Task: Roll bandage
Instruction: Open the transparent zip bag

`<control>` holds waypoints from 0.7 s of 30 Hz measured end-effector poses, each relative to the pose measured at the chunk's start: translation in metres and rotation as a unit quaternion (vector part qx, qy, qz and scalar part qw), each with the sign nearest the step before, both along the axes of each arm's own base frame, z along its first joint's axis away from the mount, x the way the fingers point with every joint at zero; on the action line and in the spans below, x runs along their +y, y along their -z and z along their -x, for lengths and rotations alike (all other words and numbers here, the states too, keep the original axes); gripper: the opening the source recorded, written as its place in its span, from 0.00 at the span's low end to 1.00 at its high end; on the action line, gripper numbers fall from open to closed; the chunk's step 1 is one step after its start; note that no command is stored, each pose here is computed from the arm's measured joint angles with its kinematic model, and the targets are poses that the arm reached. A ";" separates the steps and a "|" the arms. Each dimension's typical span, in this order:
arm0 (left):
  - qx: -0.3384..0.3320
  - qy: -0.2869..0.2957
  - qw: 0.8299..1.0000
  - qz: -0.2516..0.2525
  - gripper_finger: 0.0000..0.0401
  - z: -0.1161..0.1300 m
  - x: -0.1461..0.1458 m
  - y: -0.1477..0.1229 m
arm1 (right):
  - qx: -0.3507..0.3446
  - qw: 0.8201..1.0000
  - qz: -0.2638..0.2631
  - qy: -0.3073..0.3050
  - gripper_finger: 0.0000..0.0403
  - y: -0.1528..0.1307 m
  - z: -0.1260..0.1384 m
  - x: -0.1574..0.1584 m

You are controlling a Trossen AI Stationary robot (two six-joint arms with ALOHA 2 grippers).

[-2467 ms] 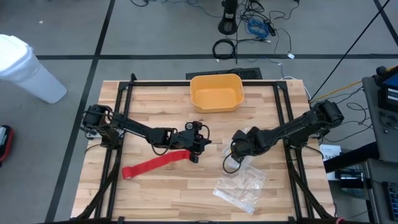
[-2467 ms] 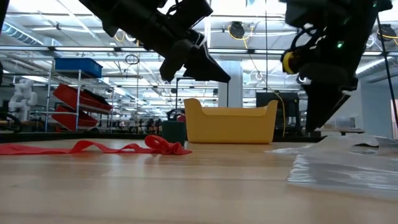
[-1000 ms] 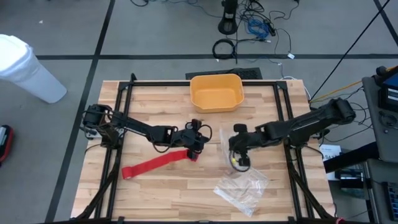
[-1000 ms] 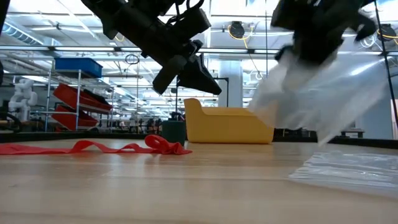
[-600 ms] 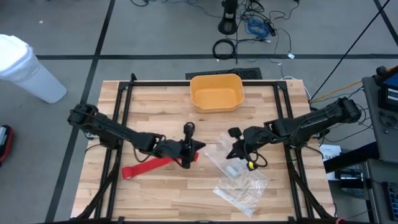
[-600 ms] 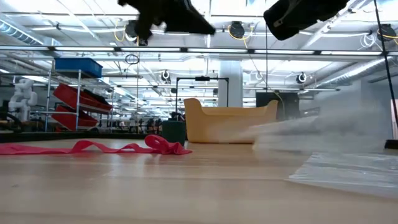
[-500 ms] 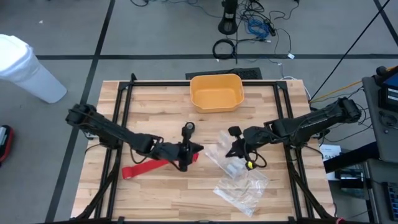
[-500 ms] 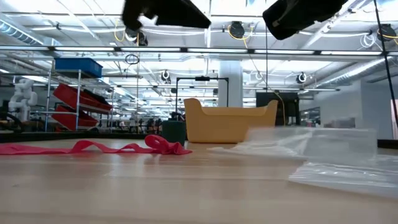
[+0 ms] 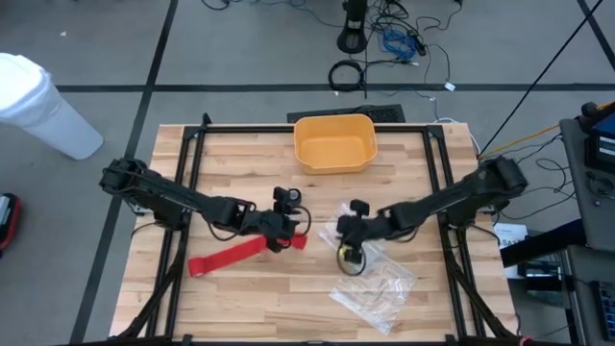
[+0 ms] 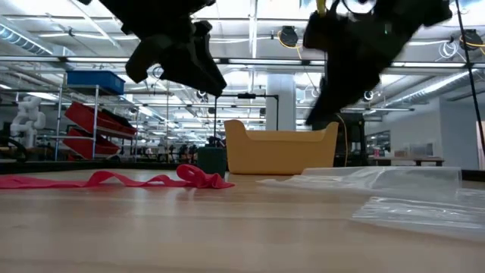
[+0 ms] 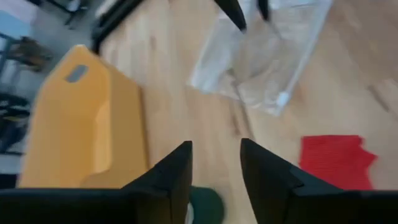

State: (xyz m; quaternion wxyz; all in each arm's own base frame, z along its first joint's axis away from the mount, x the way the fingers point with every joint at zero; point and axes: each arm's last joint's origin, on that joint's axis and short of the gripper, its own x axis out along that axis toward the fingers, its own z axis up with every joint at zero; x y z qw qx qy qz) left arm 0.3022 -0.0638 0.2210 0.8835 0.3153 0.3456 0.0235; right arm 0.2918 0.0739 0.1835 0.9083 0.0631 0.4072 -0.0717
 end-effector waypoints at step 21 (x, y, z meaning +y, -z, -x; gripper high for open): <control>0.006 0.033 0.999 0.041 0.38 0.000 0.005 0.007 | 0.111 0.991 -0.040 0.055 0.49 0.078 -0.016 0.022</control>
